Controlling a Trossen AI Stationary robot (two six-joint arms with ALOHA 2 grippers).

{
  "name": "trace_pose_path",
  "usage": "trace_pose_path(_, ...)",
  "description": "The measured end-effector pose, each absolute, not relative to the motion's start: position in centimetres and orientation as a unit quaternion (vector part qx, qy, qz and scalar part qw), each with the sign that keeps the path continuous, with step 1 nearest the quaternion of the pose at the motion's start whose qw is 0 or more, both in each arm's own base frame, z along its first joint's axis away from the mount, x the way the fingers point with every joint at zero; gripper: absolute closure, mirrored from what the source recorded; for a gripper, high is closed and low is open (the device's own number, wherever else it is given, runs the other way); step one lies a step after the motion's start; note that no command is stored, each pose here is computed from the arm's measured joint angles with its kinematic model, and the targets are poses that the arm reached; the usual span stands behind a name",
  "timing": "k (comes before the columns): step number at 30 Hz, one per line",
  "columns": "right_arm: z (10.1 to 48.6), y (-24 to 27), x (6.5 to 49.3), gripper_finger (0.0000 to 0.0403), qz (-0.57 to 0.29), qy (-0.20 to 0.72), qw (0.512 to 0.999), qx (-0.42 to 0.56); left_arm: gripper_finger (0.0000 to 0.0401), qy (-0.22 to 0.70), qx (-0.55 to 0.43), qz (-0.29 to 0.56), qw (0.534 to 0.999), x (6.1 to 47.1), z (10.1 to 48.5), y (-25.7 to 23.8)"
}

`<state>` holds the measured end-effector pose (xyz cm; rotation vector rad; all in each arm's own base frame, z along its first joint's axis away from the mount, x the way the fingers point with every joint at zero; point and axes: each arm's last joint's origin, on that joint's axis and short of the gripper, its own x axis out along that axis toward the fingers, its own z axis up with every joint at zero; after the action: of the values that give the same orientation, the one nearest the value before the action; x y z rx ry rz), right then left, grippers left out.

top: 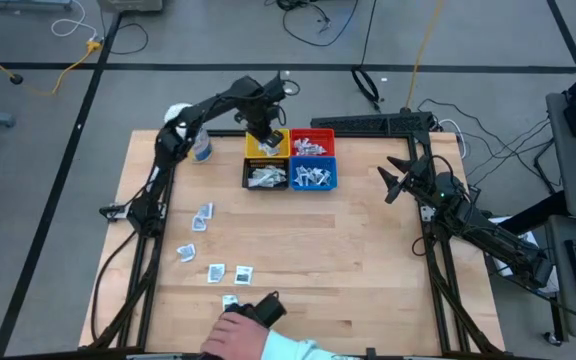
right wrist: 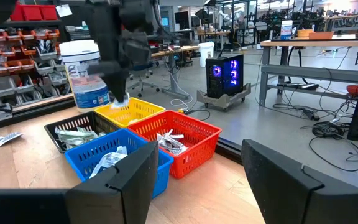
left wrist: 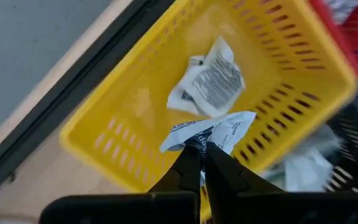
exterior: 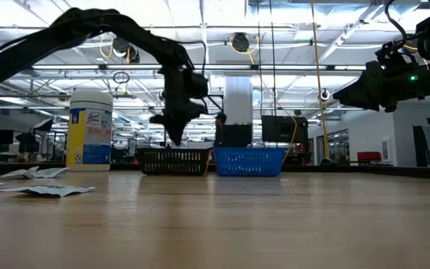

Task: Pick & Place First Aid Supplies
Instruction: Put the gray towelette pack into the yellow basket

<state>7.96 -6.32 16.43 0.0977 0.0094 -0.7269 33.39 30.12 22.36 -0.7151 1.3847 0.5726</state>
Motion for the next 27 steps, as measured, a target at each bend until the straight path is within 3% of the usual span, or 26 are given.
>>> trace_pose_path(8,16.4,-6.3,8.0,0.0175,-0.355,0.005,0.934,0.048,0.0396,0.636,-0.307,0.258,0.660,34.1,19.6,30.6)
trace_pose_path(11,16.4,-6.3,8.0,0.0174,-0.355,0.005,0.934,0.048,0.0379,0.633,-0.307,0.260,0.661,34.2,19.6,30.7)
trace_pose_path(23,16.4,-6.3,8.0,0.0174,-0.355,0.005,0.934,0.048,0.0173,0.618,-0.319,0.260,0.669,34.4,19.6,30.8)
trace_pose_path(27,16.4,-6.3,8.0,0.0174,-0.355,0.005,0.934,0.048,0.0126,0.620,-0.322,0.260,0.666,34.4,19.6,30.7)
